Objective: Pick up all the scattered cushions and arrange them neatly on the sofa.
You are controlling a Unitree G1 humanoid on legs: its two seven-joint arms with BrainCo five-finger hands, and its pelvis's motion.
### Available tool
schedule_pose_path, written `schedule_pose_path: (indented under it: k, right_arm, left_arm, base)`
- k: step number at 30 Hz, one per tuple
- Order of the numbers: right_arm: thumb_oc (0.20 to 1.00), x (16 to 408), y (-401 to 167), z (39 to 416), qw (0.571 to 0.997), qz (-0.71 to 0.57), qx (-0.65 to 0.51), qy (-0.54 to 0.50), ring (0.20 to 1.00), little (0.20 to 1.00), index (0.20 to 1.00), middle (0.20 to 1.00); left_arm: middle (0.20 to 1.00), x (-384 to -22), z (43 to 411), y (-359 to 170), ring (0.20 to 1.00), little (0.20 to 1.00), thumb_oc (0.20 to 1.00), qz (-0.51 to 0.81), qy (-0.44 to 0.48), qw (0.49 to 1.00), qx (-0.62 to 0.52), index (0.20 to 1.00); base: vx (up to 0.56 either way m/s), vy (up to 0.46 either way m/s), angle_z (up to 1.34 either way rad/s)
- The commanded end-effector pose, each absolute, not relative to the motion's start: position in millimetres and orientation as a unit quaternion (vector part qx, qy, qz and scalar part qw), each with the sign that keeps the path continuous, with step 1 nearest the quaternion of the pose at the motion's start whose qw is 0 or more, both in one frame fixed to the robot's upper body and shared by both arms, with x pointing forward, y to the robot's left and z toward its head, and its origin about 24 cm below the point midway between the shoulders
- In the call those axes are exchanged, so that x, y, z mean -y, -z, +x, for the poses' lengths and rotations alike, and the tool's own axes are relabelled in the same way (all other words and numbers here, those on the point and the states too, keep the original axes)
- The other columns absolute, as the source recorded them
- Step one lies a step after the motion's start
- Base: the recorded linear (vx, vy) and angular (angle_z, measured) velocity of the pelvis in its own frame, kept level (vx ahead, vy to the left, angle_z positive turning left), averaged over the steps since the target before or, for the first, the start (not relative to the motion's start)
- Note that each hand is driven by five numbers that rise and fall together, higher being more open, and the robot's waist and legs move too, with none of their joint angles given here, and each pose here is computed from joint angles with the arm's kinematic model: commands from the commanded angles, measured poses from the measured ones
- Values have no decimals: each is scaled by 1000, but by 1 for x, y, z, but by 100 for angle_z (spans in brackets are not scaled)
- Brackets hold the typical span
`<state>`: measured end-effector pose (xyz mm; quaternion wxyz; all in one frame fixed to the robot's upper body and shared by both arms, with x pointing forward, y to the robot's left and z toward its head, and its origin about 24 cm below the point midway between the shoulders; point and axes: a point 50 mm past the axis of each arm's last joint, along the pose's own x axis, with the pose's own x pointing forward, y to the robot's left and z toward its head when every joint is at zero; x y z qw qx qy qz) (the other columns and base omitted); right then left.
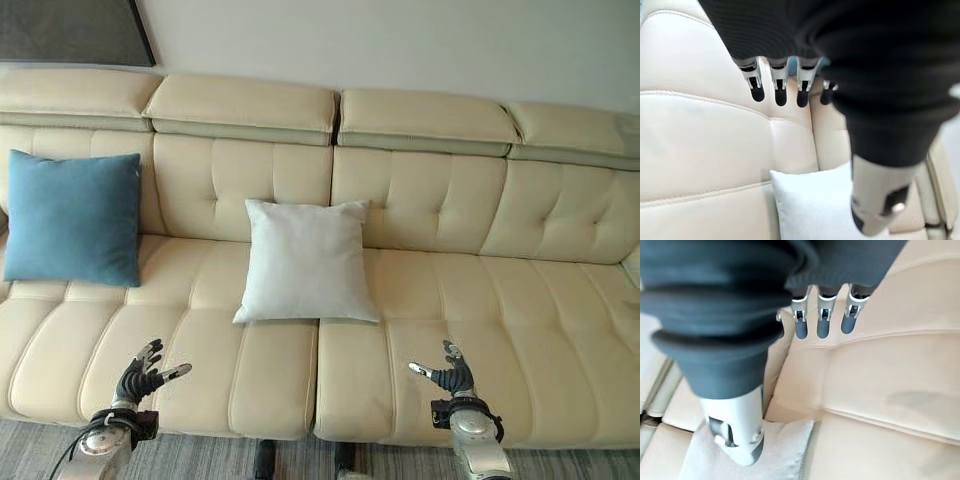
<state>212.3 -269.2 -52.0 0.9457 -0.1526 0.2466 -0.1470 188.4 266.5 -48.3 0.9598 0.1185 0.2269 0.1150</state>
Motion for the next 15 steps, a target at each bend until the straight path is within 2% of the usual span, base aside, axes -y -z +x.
schedule_pose_path:
  k: [1, 9, 15]
  right_arm:
    - [1000, 273, 22, 234, 961, -160, -170, 148, 1000, 1000, 1000, 1000]
    - [1000, 266, 18, 235, 965, -157, -159, 134, 1000, 1000, 1000, 1000]
    - [1000, 260, 13, 242, 968, -162, -148, 120, 1000, 1000, 1000, 1000]
  left_arm:
    - [1000, -285, 199, 33, 1000, 1000, 1000, 158, -125, 959, -198, 1000]
    - [1000, -288, 188, 39, 1000, 1000, 1000, 134, -154, 956, -209, 1000]
    - [1000, -272, 206, 30, 1000, 1000, 1000, 116, -138, 968, -176, 1000]
  base:
    - [-179, -103, -26]
    - [-235, -192, -25]
    - [-339, -120, 27]
